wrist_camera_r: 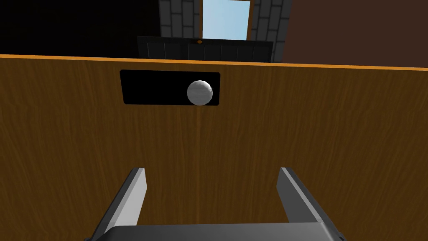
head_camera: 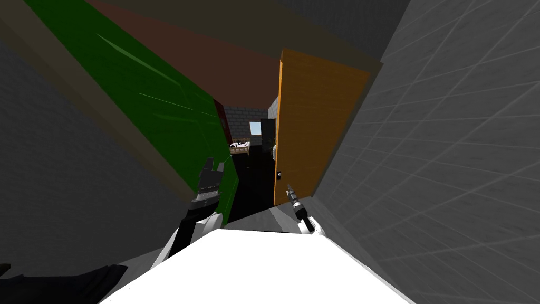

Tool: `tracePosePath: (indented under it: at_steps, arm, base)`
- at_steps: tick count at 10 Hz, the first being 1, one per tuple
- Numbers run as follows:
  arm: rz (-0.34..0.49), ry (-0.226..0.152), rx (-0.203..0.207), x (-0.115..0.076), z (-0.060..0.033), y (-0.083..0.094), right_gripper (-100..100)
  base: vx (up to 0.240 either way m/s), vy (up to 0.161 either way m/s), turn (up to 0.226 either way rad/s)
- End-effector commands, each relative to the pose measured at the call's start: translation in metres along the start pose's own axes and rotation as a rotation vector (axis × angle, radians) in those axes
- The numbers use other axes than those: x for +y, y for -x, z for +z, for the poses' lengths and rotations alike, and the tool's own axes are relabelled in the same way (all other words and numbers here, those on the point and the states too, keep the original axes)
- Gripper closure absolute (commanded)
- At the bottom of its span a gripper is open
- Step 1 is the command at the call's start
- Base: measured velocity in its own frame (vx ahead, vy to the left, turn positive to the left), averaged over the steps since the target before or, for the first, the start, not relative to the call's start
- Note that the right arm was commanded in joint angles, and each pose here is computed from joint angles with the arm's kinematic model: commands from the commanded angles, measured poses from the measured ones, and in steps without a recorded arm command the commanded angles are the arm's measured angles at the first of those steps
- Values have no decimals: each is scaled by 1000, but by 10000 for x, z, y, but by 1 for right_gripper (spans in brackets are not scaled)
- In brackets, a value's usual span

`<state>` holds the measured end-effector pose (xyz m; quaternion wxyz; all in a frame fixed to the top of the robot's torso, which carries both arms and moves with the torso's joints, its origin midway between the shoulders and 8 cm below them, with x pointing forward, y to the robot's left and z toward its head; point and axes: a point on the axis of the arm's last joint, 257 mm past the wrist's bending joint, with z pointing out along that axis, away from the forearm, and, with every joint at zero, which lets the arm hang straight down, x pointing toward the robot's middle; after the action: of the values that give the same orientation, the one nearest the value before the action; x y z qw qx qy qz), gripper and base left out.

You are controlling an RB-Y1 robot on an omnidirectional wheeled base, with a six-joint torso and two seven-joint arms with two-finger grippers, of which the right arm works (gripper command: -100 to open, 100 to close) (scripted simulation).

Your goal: Push the door open

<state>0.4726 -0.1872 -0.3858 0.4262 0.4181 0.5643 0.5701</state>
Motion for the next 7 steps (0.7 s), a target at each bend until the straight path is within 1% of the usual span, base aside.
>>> tracePosePath:
  at_steps: [1,3,5,7]
  arm:
    - [0,0,-4,-6,-5,1,-100]
    - [-1,0,-8,-13,-9,1,-100]
    - [-1,0,-13,-21,-15,0,-100]
    - [-1,-1,-21,-33,-24,-1,-100]
  base:
    - [121,14,26]
    - [175,37,27]
    - [168,64,23]
    - [191,30,35]
